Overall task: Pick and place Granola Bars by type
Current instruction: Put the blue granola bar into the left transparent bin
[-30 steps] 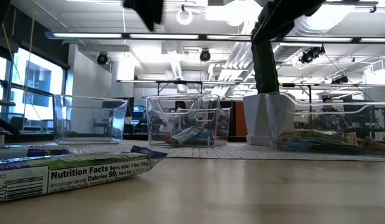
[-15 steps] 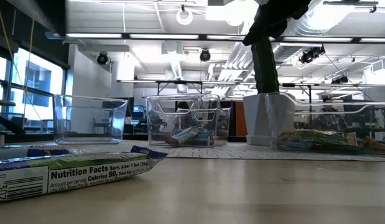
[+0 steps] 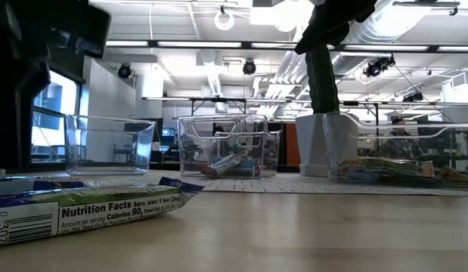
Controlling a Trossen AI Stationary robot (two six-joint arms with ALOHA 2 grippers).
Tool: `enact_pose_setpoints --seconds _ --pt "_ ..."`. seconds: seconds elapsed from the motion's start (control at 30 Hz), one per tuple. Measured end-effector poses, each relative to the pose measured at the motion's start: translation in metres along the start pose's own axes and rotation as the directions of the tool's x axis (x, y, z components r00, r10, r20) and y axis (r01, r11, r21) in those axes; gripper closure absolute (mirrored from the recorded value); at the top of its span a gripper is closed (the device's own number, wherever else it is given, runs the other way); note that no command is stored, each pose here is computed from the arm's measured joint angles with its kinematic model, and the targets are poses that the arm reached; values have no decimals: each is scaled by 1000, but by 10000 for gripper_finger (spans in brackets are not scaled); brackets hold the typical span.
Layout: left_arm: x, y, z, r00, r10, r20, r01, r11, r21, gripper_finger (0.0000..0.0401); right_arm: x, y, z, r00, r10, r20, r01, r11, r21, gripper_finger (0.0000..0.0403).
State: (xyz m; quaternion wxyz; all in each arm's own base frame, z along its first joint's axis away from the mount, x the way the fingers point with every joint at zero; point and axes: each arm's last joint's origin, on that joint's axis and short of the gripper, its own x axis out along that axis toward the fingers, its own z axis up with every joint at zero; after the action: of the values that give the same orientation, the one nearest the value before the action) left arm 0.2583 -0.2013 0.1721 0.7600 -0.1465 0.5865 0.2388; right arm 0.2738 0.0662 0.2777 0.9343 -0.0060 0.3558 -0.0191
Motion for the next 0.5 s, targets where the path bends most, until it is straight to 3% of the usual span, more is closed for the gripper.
enact_pose_setpoints --seconds 0.3,0.5 --pt "6 -4 -1 998 -61 13 61 998 -11 238 0 0 0 1000 -16 3 16 1000 -4 219" --pt "6 -3 -1 998 -46 37 45 998 36 238 0 -1 0 1000 -29 5 29 1000 -4 219"
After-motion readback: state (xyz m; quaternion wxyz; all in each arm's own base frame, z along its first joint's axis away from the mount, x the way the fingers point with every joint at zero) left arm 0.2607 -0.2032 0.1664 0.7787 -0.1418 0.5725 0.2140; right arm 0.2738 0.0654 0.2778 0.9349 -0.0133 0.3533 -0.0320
